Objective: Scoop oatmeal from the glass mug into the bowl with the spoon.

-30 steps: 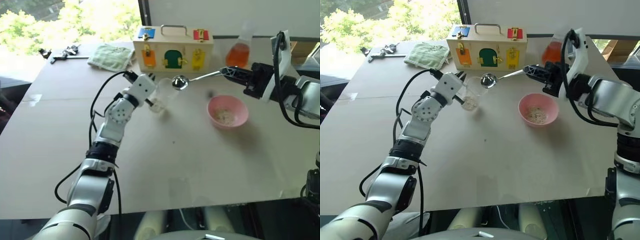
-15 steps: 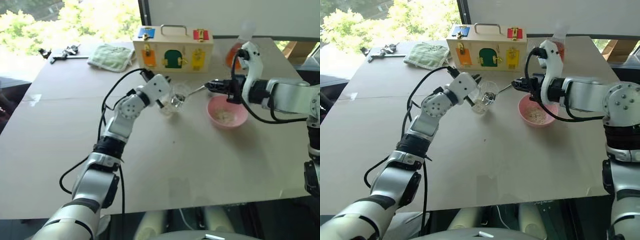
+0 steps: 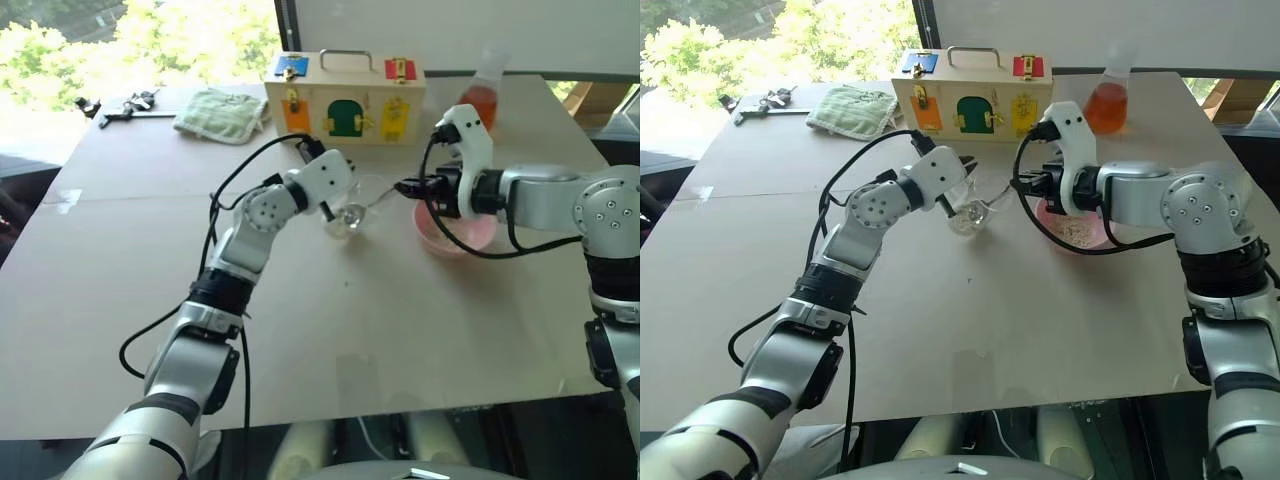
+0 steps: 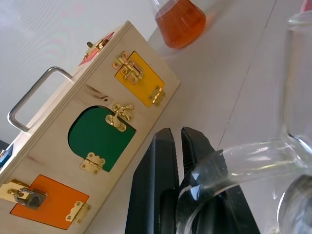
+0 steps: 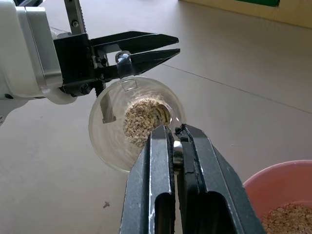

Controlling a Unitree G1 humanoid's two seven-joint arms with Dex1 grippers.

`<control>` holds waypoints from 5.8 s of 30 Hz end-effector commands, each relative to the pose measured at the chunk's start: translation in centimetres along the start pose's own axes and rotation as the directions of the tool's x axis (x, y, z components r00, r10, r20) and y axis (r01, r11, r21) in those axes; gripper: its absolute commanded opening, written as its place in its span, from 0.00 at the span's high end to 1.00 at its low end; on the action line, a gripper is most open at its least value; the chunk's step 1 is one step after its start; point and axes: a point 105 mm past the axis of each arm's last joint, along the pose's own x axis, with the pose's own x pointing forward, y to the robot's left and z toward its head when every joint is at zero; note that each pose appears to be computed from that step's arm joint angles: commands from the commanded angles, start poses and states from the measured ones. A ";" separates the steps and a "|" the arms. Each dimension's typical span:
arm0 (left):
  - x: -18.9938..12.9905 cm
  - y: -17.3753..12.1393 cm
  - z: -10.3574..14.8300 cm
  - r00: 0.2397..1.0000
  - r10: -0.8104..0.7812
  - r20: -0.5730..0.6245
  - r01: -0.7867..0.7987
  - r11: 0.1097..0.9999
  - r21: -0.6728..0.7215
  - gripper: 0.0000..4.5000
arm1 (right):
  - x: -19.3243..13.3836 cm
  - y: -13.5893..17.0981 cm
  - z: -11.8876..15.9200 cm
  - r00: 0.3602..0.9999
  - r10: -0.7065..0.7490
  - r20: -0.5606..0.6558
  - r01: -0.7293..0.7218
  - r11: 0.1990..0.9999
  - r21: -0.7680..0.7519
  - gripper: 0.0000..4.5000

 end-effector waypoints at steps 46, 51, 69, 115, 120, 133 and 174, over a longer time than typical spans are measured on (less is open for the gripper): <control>0.4 1.6 -0.1 0.939 0.325 0.117 -0.327 0.945 0.005 1.00 | -4.9 -4.9 1.4 0.967 -0.188 0.173 0.022 0.735 0.677 1.00; 0.1 2.6 -0.6 0.915 0.391 0.105 -0.396 0.918 0.031 1.00 | -5.2 -5.2 1.5 0.959 -0.213 0.188 0.019 0.709 0.705 1.00; -0.9 3.6 -1.3 0.869 0.475 0.137 -0.491 0.860 0.139 1.00 | -5.0 -4.8 2.3 0.946 -0.235 0.223 -0.018 0.649 0.760 1.00; -0.6 2.9 -2.2 0.807 0.578 0.122 -0.567 0.816 -0.115 1.00 | -7.0 -3.4 4.9 0.879 -0.298 0.372 -0.142 0.581 0.802 1.00; -0.3 2.7 -2.3 0.812 0.572 0.117 -0.560 0.819 -0.123 1.00 | -7.9 -3.0 4.5 0.852 -0.343 0.395 -0.152 0.559 0.815 1.00; -0.2 2.7 -2.5 0.825 0.554 0.114 -0.543 0.832 -0.114 1.00 | -10.2 -4.0 -0.1 0.796 -0.455 0.399 -0.115 0.534 0.838 1.00; -0.1 2.0 -2.6 0.841 0.529 0.117 -0.517 0.848 -0.116 1.00 | -13.6 -5.8 -3.1 0.822 -0.491 0.289 0.470 0.871 0.144 1.00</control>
